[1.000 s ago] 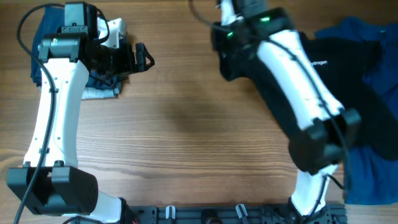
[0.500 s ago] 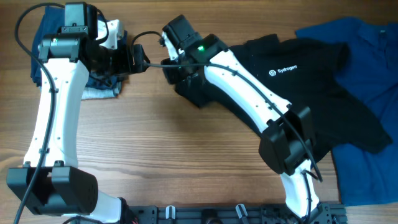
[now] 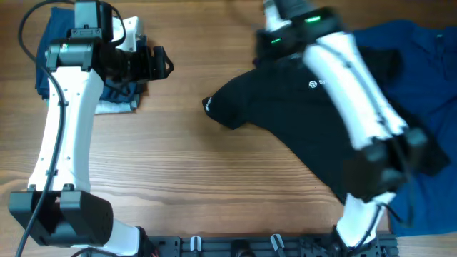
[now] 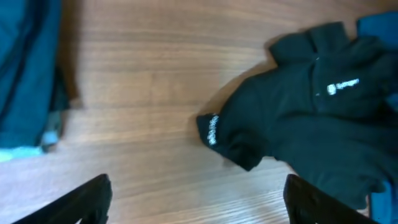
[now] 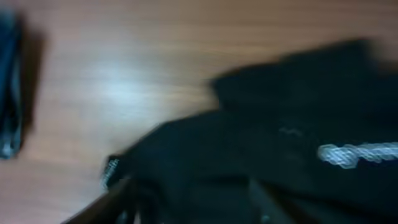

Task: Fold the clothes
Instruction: 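Grasp the black polo and drag it left to the table center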

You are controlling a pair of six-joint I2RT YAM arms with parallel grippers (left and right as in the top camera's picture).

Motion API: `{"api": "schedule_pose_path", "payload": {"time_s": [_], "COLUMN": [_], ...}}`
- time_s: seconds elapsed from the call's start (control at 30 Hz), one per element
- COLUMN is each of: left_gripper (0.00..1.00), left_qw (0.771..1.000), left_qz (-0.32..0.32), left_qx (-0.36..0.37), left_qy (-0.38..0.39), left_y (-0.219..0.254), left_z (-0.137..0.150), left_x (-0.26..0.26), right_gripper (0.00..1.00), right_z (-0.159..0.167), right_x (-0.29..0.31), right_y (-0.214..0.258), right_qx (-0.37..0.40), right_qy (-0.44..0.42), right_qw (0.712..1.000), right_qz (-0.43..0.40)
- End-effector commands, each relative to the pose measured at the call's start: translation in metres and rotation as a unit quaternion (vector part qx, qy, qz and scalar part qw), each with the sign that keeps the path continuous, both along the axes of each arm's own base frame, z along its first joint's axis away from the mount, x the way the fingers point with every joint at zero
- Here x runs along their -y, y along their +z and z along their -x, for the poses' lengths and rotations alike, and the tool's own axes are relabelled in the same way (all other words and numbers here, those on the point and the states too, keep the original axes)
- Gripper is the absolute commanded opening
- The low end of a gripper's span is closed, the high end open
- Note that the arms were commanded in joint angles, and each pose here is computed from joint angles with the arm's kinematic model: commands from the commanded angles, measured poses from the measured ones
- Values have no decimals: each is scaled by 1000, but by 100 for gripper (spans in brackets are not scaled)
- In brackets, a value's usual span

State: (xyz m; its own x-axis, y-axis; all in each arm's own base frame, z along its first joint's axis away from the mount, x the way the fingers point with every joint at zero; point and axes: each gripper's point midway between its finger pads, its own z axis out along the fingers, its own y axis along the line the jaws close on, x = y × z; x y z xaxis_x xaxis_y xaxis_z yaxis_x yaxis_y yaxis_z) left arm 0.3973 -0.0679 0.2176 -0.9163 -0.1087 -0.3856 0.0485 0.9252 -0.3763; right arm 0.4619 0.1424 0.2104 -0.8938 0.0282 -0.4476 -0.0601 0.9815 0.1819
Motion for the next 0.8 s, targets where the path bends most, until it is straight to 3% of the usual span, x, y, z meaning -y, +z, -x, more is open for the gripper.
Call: {"api": "schedule_pose_path", "payload": {"time_s": [0.0, 0.03, 0.07, 0.1, 0.2, 0.3, 0.37, 0.47, 0.63, 0.67, 0.77], "left_gripper": [69, 49, 35, 34, 34, 33, 40, 55, 55, 51, 12], "left_qw": [998, 996, 994, 992, 984, 978, 973, 971, 969, 969, 966], "left_qz": [17, 17, 17, 17, 19, 11, 3, -26, -97, -111, -183], "left_qx": [-2, -2, -3, -4, 9, 39, 65, 88, 97, 92, 85], "left_qy": [-58, -86, -107, -124, -179, -206, -220, -223, -205, -199, -160], "left_y": [-14, -27, -40, -52, -93, -118, -131, -154, -205, -215, -229], "left_z": [-8, -13, -18, -21, -34, -45, -51, -58, -70, -71, -81], "left_x": [47, 71, 91, 108, 165, 203, 226, 244, 244, 239, 207], "right_gripper": [68, 72, 72, 73, 75, 76, 76, 77, 78, 78, 78], "right_z": [7, 17, 24, 30, 50, 57, 57, 57, 57, 57, 57], "right_x": [105, 159, 183, 205, 261, 277, 277, 277, 277, 277, 277], "right_y": [28, 21, 16, 14, 8, 8, 8, 8, 8, 8, 8], "right_qx": [-2, -29, -43, -53, -72, -76, -76, -75, -76, -76, -76], "right_qy": [-115, -173, -200, -225, -289, -301, -301, -301, -301, -301, -301], "right_qw": [993, 985, 979, 973, 955, 951, 951, 951, 951, 951, 951], "right_qz": [4, 8, 9, 8, 6, 8, 7, 7, 7, 7, 7]}}
